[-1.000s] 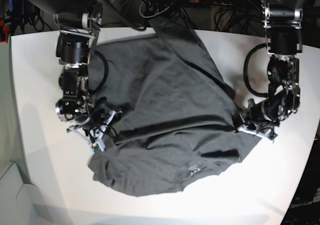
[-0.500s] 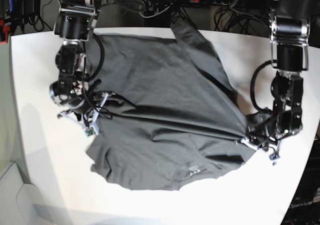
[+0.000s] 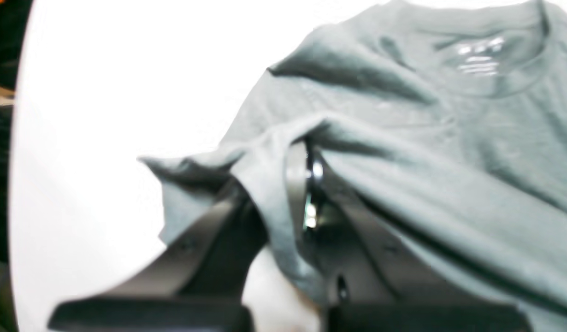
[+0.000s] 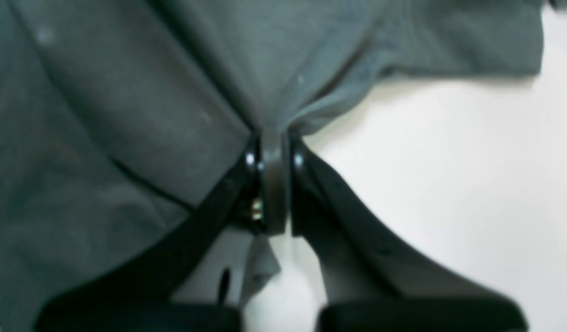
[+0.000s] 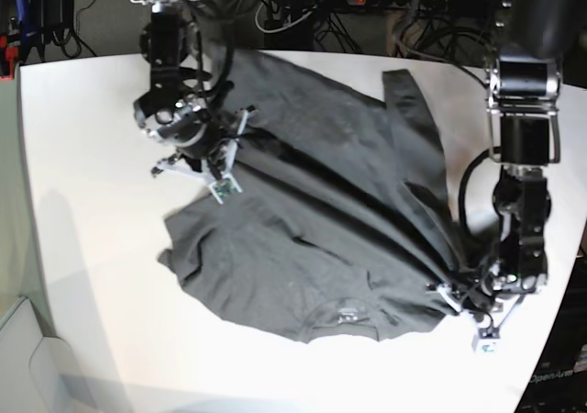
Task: Layout the t-shirt on the table in an organized manner, then fold the t-shirt properly
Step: 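Lift the shirt with both grippers and drag it toward the right gripper's side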
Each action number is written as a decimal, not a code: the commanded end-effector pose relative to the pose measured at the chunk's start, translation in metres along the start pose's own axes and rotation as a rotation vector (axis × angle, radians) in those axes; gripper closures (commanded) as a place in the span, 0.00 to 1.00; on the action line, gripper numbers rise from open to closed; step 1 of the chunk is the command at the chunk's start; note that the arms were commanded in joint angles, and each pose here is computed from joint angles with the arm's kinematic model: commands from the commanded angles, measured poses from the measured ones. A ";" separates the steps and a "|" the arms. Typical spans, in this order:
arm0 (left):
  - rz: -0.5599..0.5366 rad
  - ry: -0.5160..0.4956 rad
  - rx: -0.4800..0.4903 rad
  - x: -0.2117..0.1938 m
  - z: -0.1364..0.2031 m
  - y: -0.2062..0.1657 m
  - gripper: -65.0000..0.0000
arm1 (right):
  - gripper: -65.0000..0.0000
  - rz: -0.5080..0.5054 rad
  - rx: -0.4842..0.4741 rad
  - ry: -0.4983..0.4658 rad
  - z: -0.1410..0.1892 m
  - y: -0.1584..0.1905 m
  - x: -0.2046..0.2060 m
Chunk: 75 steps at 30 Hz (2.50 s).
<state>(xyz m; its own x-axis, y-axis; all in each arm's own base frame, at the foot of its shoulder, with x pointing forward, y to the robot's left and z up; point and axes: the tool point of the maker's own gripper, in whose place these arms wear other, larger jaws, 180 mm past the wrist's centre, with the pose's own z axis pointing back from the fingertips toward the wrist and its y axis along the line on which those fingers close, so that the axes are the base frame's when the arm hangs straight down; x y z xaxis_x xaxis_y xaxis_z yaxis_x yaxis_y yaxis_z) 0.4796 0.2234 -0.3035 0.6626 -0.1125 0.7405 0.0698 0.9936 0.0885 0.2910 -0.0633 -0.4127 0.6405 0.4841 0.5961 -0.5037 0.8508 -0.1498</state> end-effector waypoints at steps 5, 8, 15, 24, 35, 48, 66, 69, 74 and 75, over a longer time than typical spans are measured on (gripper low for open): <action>-0.197 -0.058 -0.004 0.031 0.002 -0.027 0.99 | 1.00 0.075 0.062 -0.035 0.007 0.036 0.028; -0.340 -0.033 0.022 0.025 -0.002 -0.036 0.99 | 1.00 0.149 0.125 -0.054 0.008 0.067 0.041; -0.545 -0.001 0.142 0.025 -0.001 -0.027 0.99 | 1.00 0.332 0.284 -0.117 0.020 0.149 0.060; -0.539 0.008 0.247 0.032 0.006 0.001 1.00 | 1.00 0.240 0.469 -0.282 0.041 0.177 0.110; -0.327 0.029 0.265 0.014 0.010 0.034 0.98 | 1.00 0.203 0.463 -0.295 0.039 0.166 0.115; -0.329 0.016 0.247 -0.006 0.017 0.020 0.34 | 0.71 0.211 0.454 -0.330 0.053 0.165 0.117; -0.277 0.198 0.173 -0.136 0.101 -0.051 0.34 | 0.71 0.365 0.229 -0.342 0.063 0.070 0.109; -0.266 0.290 0.133 -0.177 0.102 -0.062 0.34 | 0.71 0.369 0.172 -0.362 0.064 0.047 0.123; -0.251 0.338 0.085 -0.215 0.098 -0.076 0.34 | 0.71 0.371 0.106 -0.396 0.062 0.018 0.152; -0.232 0.348 0.087 -0.222 0.098 -0.073 0.34 | 0.71 0.373 0.100 -0.394 0.059 0.014 0.157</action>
<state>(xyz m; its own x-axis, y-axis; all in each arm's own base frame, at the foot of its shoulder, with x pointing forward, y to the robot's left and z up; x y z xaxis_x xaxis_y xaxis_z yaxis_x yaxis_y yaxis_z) 0.2517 0.1704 -0.4144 0.8529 -0.3140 0.4170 0.2103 0.9378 0.2762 0.3452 0.0085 -0.2896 0.1898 0.6393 0.7452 -0.7284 0.6006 -0.3297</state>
